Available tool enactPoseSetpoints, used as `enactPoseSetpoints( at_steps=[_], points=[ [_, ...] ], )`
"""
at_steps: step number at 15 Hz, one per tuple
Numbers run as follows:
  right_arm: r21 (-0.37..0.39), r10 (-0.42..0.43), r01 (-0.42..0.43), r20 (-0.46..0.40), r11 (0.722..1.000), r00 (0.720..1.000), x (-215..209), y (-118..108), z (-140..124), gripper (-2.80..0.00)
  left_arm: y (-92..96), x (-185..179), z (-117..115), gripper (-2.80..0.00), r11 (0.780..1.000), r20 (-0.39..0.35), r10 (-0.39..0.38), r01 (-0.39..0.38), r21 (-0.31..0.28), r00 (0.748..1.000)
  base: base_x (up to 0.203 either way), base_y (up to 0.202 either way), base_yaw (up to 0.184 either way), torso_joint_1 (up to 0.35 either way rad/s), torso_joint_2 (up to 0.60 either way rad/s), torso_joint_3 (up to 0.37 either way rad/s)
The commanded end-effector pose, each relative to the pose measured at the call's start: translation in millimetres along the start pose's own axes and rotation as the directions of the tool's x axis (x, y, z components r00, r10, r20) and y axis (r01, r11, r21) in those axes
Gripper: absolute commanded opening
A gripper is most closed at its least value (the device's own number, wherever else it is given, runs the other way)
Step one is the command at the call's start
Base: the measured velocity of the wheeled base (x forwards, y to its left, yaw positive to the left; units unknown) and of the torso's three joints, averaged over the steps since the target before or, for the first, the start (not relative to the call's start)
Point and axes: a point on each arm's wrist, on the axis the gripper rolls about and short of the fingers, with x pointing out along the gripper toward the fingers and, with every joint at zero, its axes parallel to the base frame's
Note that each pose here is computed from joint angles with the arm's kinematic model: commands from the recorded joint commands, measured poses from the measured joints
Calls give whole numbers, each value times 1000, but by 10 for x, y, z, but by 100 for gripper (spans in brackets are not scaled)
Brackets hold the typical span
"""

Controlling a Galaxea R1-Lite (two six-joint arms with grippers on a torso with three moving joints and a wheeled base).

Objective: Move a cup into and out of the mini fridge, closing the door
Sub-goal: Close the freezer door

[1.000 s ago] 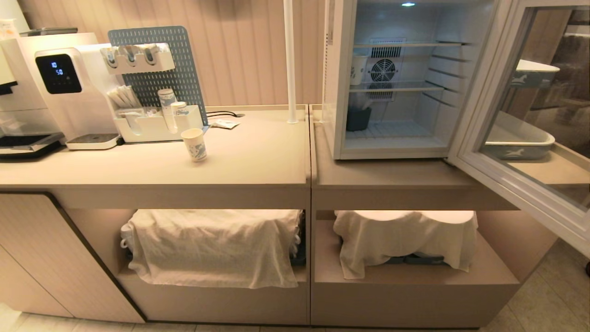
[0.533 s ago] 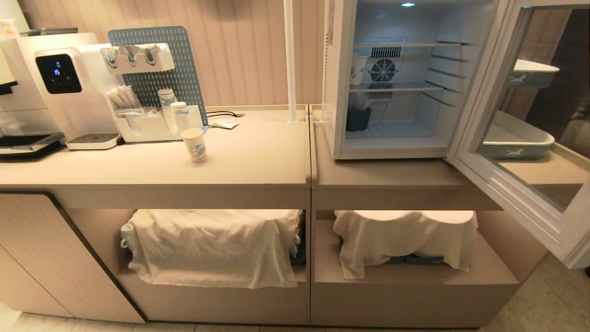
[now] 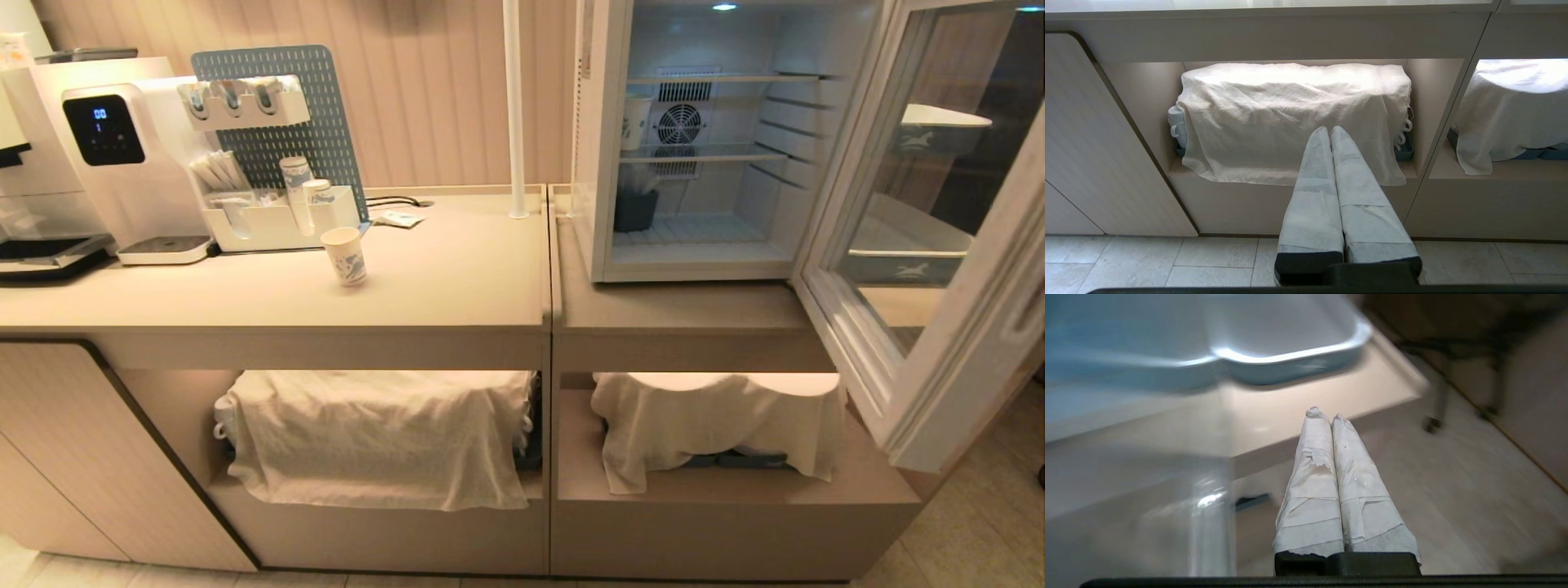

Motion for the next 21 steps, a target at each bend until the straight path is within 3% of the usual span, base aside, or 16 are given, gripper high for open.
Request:
enactPoseSetpoints(
  at_steps=[1, 4, 7, 11, 21],
  points=[
    [-15, 130, -129, 32, 992, 991, -175, 182, 20, -280, 0, 1, 0, -280, 1000, -1, 0, 0, 1, 1000, 0, 0, 0, 0, 0, 0],
    [13, 285, -286, 56, 958, 957, -284, 369, 47, -280, 0, 1, 0, -280, 1000, -1, 0, 0, 1, 1000, 0, 0, 0, 0, 0, 0],
    [80, 430, -436, 76, 897, 899, -389, 581, 65, -280, 0, 1, 0, -280, 1000, -1, 0, 0, 1, 1000, 0, 0, 0, 0, 0, 0],
    [83, 473, -485, 129, 871, 872, -181, 782, 91, -280, 0, 1, 0, -280, 1000, -1, 0, 0, 1, 1000, 0, 0, 0, 0, 0, 0],
    [85, 484, -505, 187, 859, 855, 750, 1522, 105, -280, 0, 1, 0, -280, 1000, -1, 0, 0, 0, 1000, 0, 0, 0, 0, 0, 0]
  ],
)
